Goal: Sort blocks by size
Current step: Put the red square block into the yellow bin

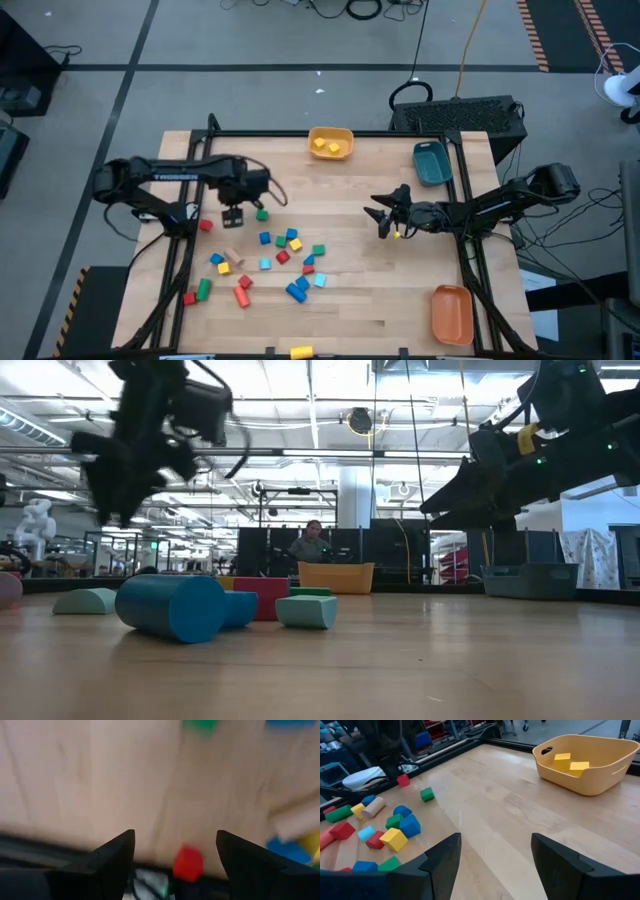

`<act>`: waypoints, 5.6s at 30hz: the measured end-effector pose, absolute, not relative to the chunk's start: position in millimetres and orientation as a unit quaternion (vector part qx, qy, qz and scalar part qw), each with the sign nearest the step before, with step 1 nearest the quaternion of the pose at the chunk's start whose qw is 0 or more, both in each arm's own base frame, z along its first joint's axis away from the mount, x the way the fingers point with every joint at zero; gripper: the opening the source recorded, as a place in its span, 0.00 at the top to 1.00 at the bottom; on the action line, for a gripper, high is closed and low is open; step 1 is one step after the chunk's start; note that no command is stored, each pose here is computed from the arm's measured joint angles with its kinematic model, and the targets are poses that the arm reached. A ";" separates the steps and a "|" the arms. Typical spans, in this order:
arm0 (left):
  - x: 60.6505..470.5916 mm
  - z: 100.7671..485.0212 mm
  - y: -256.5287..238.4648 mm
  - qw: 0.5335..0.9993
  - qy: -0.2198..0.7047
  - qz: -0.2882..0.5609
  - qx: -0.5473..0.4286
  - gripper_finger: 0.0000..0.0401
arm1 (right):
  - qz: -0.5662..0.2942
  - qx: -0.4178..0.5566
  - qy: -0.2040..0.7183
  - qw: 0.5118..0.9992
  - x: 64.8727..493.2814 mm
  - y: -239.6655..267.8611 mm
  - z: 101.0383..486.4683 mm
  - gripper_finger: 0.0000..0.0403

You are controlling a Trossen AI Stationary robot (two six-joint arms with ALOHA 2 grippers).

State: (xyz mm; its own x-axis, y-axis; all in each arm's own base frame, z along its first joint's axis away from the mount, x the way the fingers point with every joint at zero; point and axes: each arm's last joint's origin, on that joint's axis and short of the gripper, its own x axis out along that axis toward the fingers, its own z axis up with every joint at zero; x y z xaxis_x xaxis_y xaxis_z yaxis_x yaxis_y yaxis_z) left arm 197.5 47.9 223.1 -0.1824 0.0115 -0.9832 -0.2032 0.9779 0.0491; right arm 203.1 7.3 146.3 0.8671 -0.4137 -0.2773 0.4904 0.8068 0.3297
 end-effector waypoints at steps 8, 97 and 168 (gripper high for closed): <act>182.1 205.0 25.9 0.576 0.809 0.082 -0.080 0.30 | -0.240 0.206 0.094 0.944 203.2 7.3 146.5 0.43; 182.8 119.4 -4.1 0.432 0.892 0.131 -0.039 0.65 | -0.242 0.180 0.101 0.948 200.7 19.6 145.1 0.43; 368.1 174.3 237.9 0.897 0.331 0.283 -0.067 0.44 | -0.244 0.218 0.092 0.940 200.7 19.6 145.0 0.43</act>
